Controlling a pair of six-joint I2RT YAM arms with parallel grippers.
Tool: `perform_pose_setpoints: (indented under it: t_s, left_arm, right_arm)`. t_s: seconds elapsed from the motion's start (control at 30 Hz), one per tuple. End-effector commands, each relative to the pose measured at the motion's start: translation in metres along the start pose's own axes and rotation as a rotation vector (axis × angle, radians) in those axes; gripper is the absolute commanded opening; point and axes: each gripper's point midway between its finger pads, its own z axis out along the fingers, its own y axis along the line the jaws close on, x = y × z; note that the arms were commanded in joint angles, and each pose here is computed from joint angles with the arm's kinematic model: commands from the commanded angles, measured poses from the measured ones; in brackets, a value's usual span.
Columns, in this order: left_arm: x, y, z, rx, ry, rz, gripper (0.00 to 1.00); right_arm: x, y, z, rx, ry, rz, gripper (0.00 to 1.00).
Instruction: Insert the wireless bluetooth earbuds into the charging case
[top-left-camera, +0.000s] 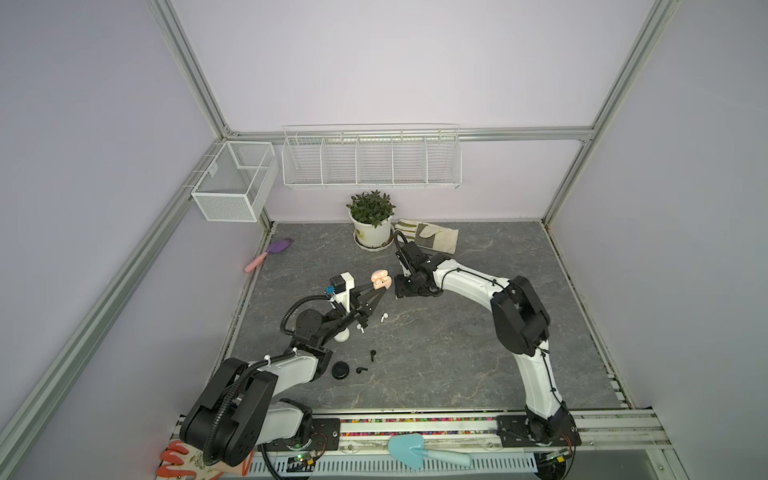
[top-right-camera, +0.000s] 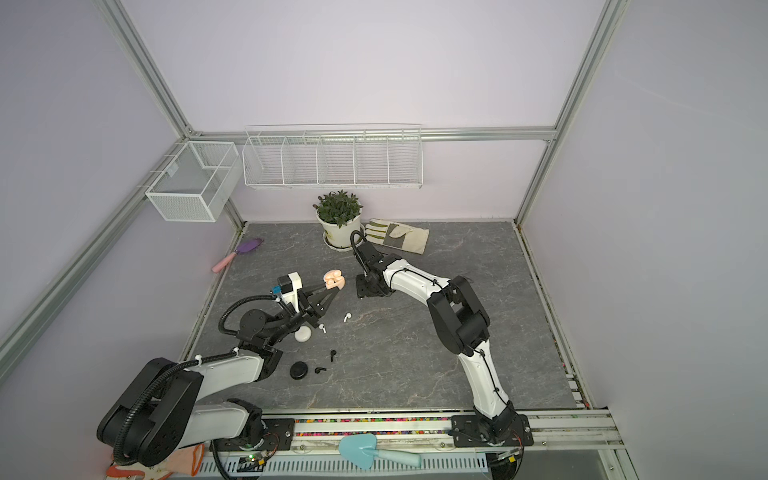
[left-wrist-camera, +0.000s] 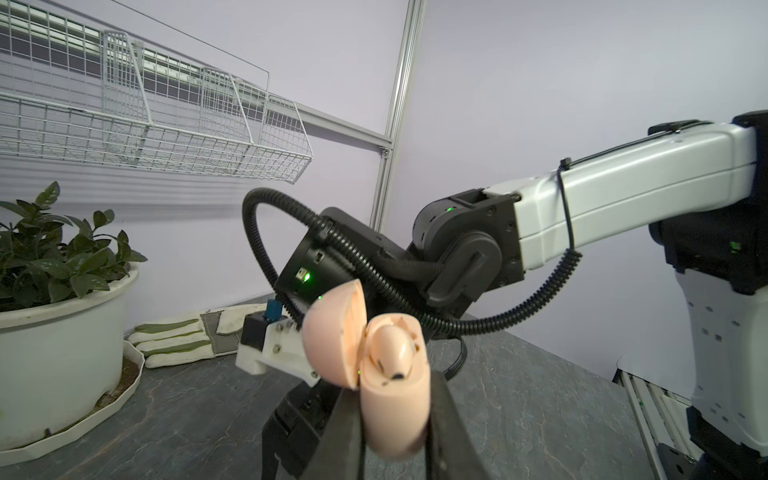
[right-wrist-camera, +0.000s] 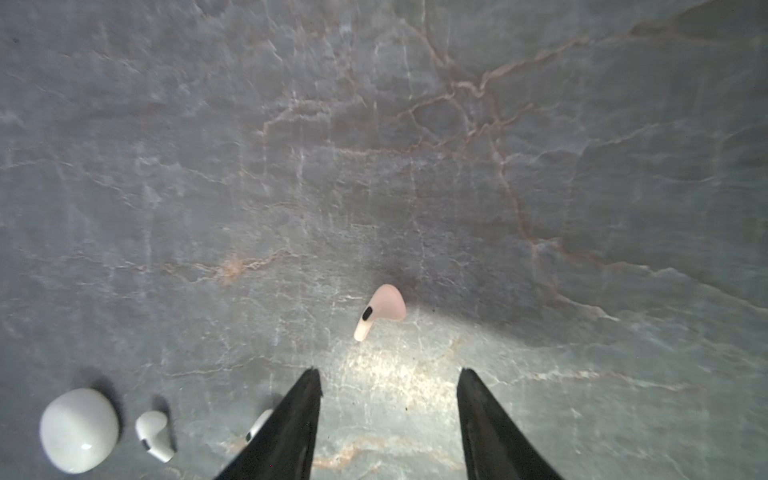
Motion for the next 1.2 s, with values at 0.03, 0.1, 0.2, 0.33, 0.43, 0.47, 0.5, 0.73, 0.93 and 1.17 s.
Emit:
perform_pose_setpoints:
  t_s: [0.03,0.1,0.2,0.33,0.43,0.47,0.5,0.73,0.93,1.17]
  left_arm:
    - [-0.003,-0.001,-0.001,0.003,-0.012,0.004,0.00]
    - [-0.002,-0.001,-0.001,0.003,-0.010,0.003,0.00]
    - [-0.001,-0.001,-0.001,0.003,-0.005,0.005,0.00]
    - [-0.001,0.000,-0.001,0.002,-0.006,0.008,0.00]
    - [-0.001,0.000,-0.001,0.000,-0.006,0.011,0.00]
    - [-0.001,0.001,-0.001,-0.001,-0.006,0.011,0.00]
    - [-0.002,0.001,-0.001,-0.001,-0.008,0.013,0.00]
    - [-0.003,0.002,-0.003,-0.009,-0.008,0.018,0.00]
    - [-0.004,0.001,-0.004,-0.006,-0.012,0.019,0.00]
    - [-0.005,0.002,-0.005,-0.012,-0.010,0.024,0.00]
  right_arm:
    - [-0.011,0.011,-0.006,0.013,-0.025,0.001,0.56]
    - [-0.011,0.013,0.000,0.021,-0.021,-0.009,0.55]
    - [-0.012,0.010,0.008,0.069,-0.013,-0.031,0.53]
    - [-0.012,0.003,0.016,0.121,0.001,-0.047,0.49]
    - [-0.008,0.003,0.022,0.146,0.022,-0.065,0.46]
    - [-0.007,0.003,0.024,0.151,0.027,-0.070,0.45]
    - [-0.006,0.004,0.026,0.155,0.034,-0.076,0.44]
    - [-0.001,0.000,0.025,0.175,0.052,-0.086,0.37]
    - [0.001,-0.002,0.026,0.176,0.058,-0.087,0.34]
    - [0.001,-0.002,0.029,0.178,0.058,-0.098,0.32]
